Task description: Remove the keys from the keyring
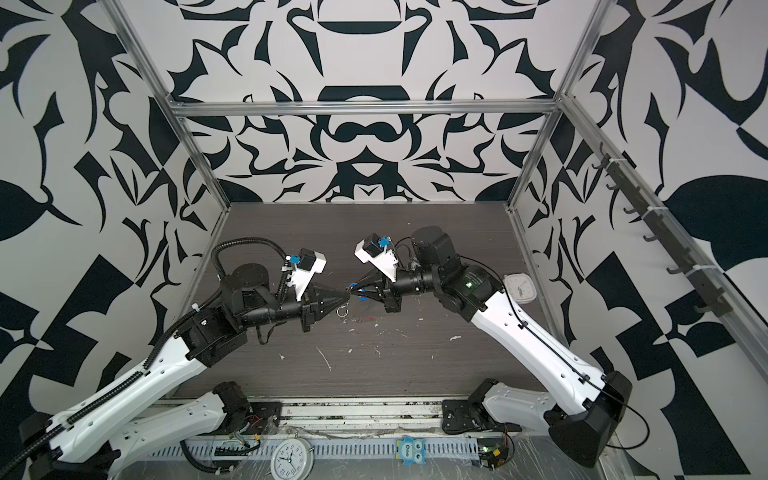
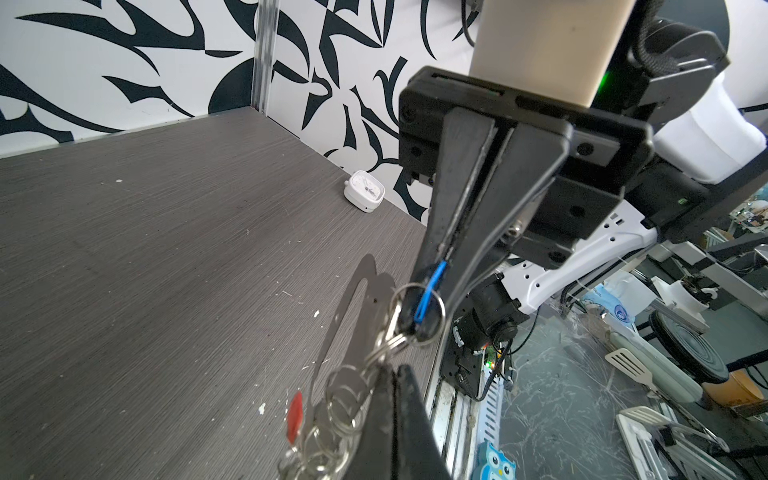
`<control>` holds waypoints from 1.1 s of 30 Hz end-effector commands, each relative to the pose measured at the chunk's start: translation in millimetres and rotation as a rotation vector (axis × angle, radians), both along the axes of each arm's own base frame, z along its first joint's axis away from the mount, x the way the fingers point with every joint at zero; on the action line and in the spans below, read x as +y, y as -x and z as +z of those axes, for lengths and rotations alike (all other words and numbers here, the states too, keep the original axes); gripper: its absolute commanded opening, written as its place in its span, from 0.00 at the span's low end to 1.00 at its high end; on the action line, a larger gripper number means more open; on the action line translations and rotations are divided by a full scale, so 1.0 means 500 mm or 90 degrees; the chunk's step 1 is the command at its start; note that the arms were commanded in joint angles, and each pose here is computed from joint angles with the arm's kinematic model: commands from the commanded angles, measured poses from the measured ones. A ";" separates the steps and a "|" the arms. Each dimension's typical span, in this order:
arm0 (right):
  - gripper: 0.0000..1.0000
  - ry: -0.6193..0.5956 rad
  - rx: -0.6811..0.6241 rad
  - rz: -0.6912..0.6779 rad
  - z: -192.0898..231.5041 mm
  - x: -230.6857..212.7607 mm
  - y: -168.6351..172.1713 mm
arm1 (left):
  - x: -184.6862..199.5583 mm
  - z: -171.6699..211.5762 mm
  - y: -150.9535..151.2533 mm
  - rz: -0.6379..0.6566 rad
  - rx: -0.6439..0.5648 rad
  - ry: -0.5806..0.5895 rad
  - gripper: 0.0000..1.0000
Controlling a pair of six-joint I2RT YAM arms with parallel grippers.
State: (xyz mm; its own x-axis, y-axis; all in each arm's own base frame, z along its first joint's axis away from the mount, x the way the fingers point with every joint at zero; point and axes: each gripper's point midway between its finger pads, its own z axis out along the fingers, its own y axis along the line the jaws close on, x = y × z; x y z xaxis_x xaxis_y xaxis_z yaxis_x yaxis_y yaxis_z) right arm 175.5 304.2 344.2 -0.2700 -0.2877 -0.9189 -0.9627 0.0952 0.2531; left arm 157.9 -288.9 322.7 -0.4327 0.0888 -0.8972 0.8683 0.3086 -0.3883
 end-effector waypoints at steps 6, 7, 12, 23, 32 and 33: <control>0.00 -0.046 -0.047 -0.020 0.051 -0.007 -0.004 | 0.015 0.037 0.002 0.020 -0.018 0.008 0.00; 0.00 -0.047 -0.046 -0.022 0.051 -0.007 -0.005 | 0.017 0.037 0.001 0.024 -0.016 0.006 0.00; 0.00 -0.055 -0.034 -0.022 0.043 -0.007 -0.002 | 0.022 0.043 -0.002 0.035 -0.019 0.004 0.00; 0.00 -0.062 -0.023 -0.019 0.039 -0.008 0.004 | 0.036 0.044 -0.008 0.060 -0.025 -0.006 0.02; 0.00 -0.071 -0.020 0.001 0.050 -0.006 0.013 | 0.018 0.008 -0.021 0.051 -0.017 -0.033 0.28; 0.00 -0.072 -0.021 0.001 0.052 -0.006 0.014 | 0.015 0.008 -0.021 0.047 -0.018 -0.032 0.30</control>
